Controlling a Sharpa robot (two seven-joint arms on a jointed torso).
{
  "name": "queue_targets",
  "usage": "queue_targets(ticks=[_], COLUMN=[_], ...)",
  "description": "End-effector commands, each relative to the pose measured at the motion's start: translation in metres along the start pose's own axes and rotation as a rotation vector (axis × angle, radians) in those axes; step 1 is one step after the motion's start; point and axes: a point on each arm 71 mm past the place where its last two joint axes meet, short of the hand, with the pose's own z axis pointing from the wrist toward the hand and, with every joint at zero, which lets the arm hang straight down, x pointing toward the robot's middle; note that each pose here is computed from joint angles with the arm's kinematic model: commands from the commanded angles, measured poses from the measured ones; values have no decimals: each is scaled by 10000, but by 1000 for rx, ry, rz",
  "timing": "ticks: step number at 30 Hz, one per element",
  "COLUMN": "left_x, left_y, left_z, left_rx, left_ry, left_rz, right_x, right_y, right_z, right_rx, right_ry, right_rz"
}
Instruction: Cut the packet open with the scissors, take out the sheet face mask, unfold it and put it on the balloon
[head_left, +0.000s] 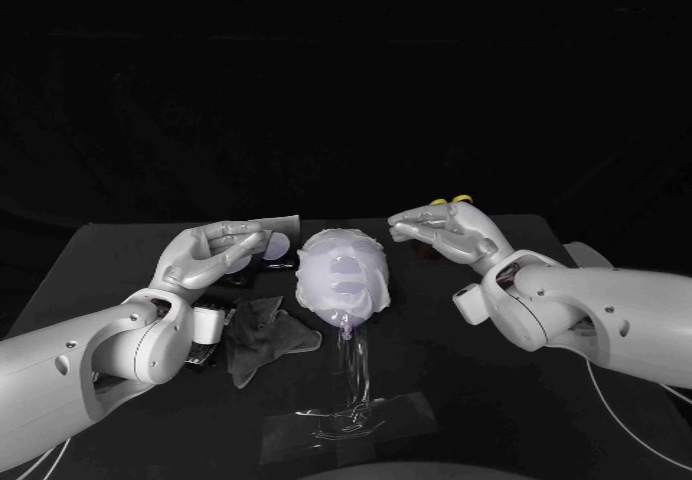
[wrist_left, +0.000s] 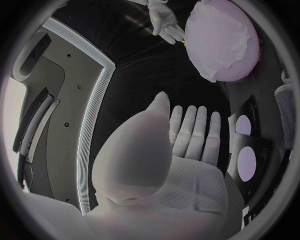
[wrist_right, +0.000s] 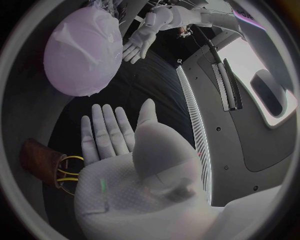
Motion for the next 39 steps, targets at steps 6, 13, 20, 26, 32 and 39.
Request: queue_targets(ticks=[6, 13, 20, 26, 32, 39], left_x=[22, 24, 36, 44, 57, 100], left_y=[-5, -3, -5, 4, 16, 21], left_z=[28, 30, 22, 17, 9, -6], left_rx=[1, 2, 2, -1, -7, -9], left_ry=[-4, -4, 3, 7, 12, 35], left_rz=[-85, -88, -86, -84, -84, -74], right_x=[24, 23, 94, 255, 432, 607], right_y=[-72, -71, -30, -80, -90, -59], right_z=[-191, -291, -467, -612, -655, -601], right_rx=[-7, -21, -60, -89, -143, -218], right_ry=[-18, -4, 61, 134, 137, 91], right_rz=[33, -19, -181, -361, -498, -674])
